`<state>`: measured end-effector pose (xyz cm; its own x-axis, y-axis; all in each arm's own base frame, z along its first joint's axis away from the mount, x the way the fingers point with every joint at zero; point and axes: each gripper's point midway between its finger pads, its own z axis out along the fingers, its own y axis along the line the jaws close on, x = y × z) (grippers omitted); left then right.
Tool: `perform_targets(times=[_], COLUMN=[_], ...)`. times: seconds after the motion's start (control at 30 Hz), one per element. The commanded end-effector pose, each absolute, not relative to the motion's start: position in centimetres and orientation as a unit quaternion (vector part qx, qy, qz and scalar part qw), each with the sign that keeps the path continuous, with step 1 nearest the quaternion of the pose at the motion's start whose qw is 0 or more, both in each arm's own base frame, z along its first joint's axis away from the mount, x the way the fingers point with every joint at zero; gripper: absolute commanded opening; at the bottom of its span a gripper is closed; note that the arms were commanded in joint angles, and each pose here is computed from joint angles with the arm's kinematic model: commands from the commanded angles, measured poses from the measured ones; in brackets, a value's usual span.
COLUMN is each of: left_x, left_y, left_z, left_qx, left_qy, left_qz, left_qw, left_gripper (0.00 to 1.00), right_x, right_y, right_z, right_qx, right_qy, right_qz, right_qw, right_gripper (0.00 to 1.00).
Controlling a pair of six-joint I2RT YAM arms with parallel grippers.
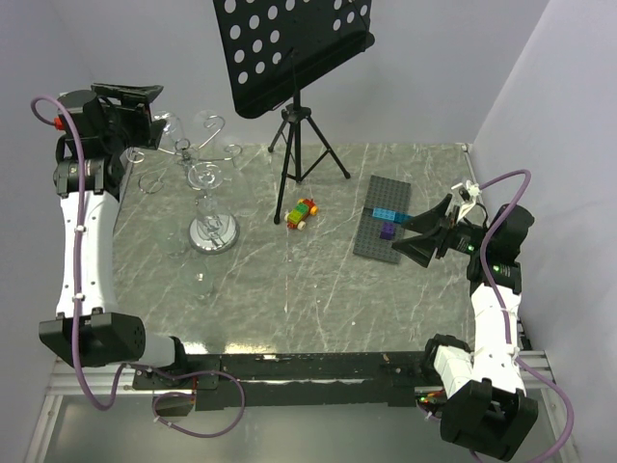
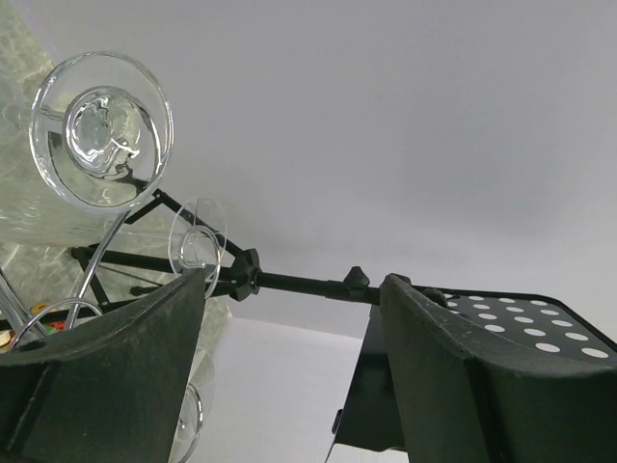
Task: Place the wine glass upside down on the wine glass rack
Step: Pick up the wine glass at the center of the board.
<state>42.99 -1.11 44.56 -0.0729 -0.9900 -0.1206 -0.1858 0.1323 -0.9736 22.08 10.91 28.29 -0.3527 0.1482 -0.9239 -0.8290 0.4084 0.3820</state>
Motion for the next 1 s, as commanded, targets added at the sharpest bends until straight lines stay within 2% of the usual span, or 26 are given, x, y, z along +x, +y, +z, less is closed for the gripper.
perform_targets(times=[0.0,0.97], left_x=[41.4,40.3], left_y=[-1.1,-1.6], left_z=[48.2,49.5], left_qx=[-0.473,-0.442], left_qy=[0.573,0.572], left_qz=[-0.446,-0.457], left_qw=[0.5,0.518], left_gripper=[0.77,0.78], right_x=[17.2,17.1], right_y=[12.3,12.3], right_z=[29.5,29.3], right_qx=[-0.364,-0.367], right_qy=[0.598,0.597], right_qz=[0.547,0.546], right_qw=[0.459,0.459], right_gripper=[1.0,1.0])
